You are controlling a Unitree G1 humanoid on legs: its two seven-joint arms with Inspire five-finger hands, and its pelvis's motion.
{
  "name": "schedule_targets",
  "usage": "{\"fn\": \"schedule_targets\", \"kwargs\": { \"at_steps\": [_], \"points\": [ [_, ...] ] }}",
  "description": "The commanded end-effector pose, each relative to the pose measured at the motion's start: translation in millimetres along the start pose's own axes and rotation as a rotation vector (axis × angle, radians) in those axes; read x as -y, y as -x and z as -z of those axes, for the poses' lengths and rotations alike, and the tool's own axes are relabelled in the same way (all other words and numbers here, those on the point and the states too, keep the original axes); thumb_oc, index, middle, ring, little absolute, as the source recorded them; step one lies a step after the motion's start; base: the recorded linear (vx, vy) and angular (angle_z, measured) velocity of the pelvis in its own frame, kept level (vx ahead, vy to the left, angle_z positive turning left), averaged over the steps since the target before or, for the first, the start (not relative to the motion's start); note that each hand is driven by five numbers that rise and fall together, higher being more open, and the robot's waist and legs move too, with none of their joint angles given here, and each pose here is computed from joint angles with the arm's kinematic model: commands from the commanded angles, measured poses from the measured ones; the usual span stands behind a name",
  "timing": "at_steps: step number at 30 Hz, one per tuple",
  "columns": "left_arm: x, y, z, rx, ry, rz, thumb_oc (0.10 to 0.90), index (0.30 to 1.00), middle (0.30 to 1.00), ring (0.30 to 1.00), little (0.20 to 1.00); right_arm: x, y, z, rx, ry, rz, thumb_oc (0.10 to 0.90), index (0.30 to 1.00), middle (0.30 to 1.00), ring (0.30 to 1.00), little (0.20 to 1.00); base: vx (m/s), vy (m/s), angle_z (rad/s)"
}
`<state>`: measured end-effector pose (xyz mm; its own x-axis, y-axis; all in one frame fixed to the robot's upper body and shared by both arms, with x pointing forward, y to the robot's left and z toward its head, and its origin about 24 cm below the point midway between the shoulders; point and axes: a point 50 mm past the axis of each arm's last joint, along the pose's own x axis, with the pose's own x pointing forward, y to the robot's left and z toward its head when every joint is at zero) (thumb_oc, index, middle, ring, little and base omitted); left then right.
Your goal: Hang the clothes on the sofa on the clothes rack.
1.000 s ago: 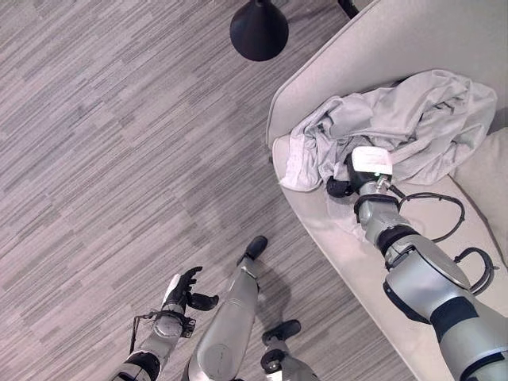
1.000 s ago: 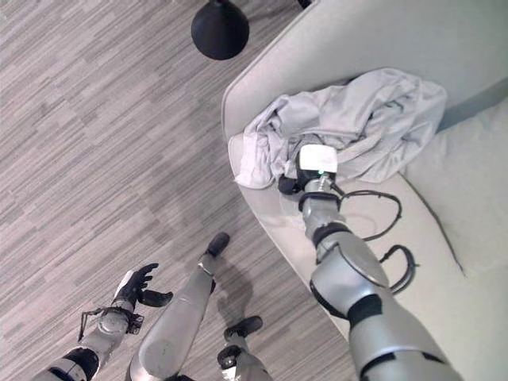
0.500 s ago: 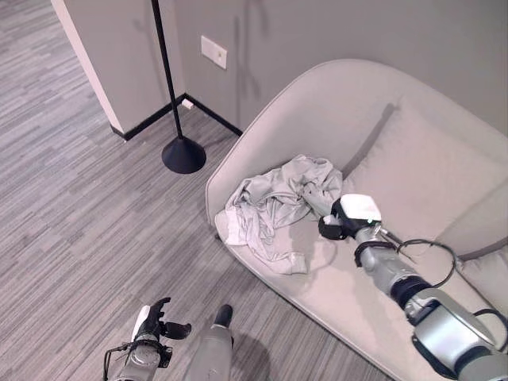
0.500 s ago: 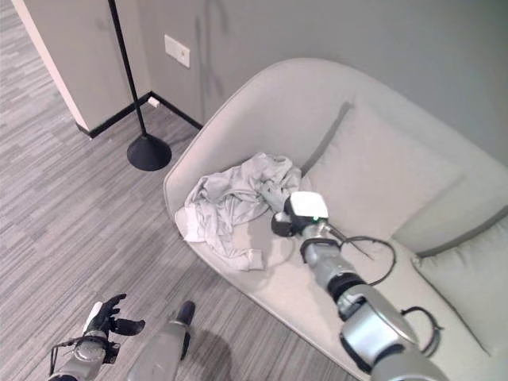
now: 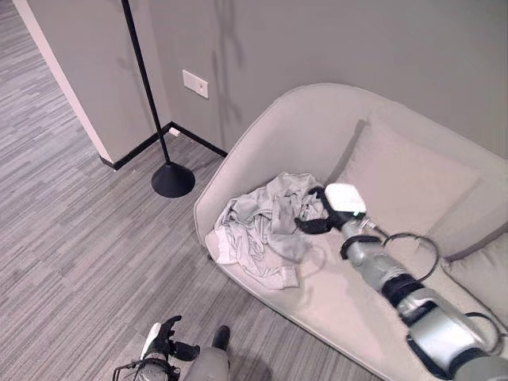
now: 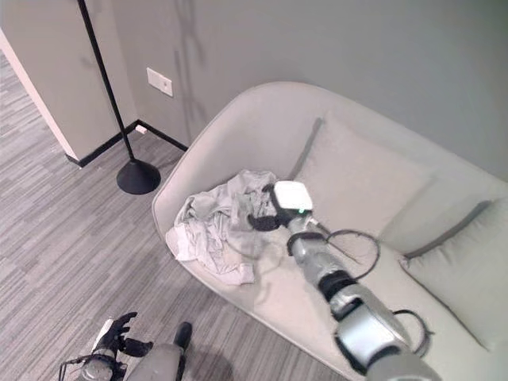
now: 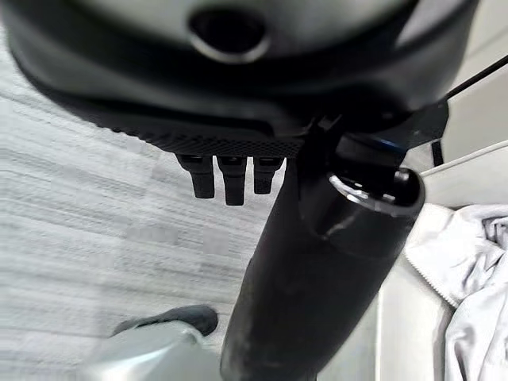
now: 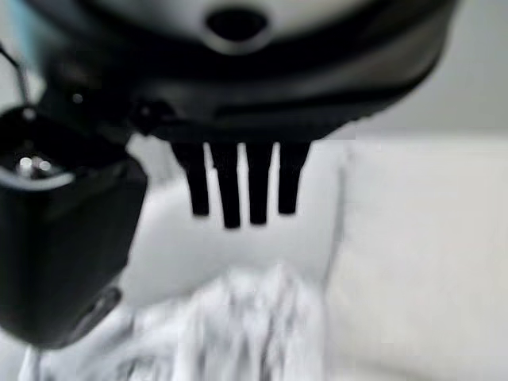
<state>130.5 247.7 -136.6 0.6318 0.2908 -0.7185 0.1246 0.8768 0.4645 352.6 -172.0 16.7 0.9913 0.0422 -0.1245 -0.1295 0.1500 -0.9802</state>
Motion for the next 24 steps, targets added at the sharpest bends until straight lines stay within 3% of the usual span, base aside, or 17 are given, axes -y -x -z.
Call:
{"fn": "schedule_targets", "kwargs": {
  "at_steps": [1, 3, 9, 13, 16, 24],
  "points": [
    [-16, -1, 2, 0.008, -0.008, -0.043, 0.800, 0.900, 0.900, 0.900, 0.900, 95, -24, 9, 0.030, 0.020, 0.306, 0.800, 0.900, 0.900, 0.900, 0.900, 0.03, 0.105, 0.07],
    [-17, 2, 14, -0.041, 0.074, -0.061, 0.800, 0.900, 0.900, 0.900, 0.900, 85, -25, 10, 0.001, 0.040, 0.270, 0.800, 0.900, 0.900, 0.900, 0.900, 0.09, 0.054, 0.24],
    [-8, -5, -11, 0.038, 0.002, -0.007, 0.800, 0.900, 0.900, 0.900, 0.900, 91, -25, 27, -0.075, 0.108, 0.279, 0.800, 0.900, 0.900, 0.900, 0.900, 0.09, -0.032, 0.11],
    [-7, -13, -47, 0.163, -0.029, 0.005, 0.800, 0.900, 0.900, 0.900, 0.900, 91, -15, 66, -0.228, 0.156, 0.293, 0.800, 0.900, 0.900, 0.900, 0.900, 0.06, -0.196, 1.13],
    [-2, -12, -51, 0.169, 0.031, 0.011, 0.800, 0.900, 0.900, 0.900, 0.900, 92, -10, 79, -0.281, 0.172, 0.313, 0.800, 0.900, 0.900, 0.900, 0.900, 0.01, -0.092, 1.43],
    [19, -12, -77, 0.292, -0.168, 0.081, 0.800, 0.900, 0.900, 0.900, 0.900, 152, -12, 91, -0.335, 0.108, 0.517, 0.800, 0.900, 0.900, 0.900, 0.900, -0.02, -0.067, 0.08]
  ]
}}
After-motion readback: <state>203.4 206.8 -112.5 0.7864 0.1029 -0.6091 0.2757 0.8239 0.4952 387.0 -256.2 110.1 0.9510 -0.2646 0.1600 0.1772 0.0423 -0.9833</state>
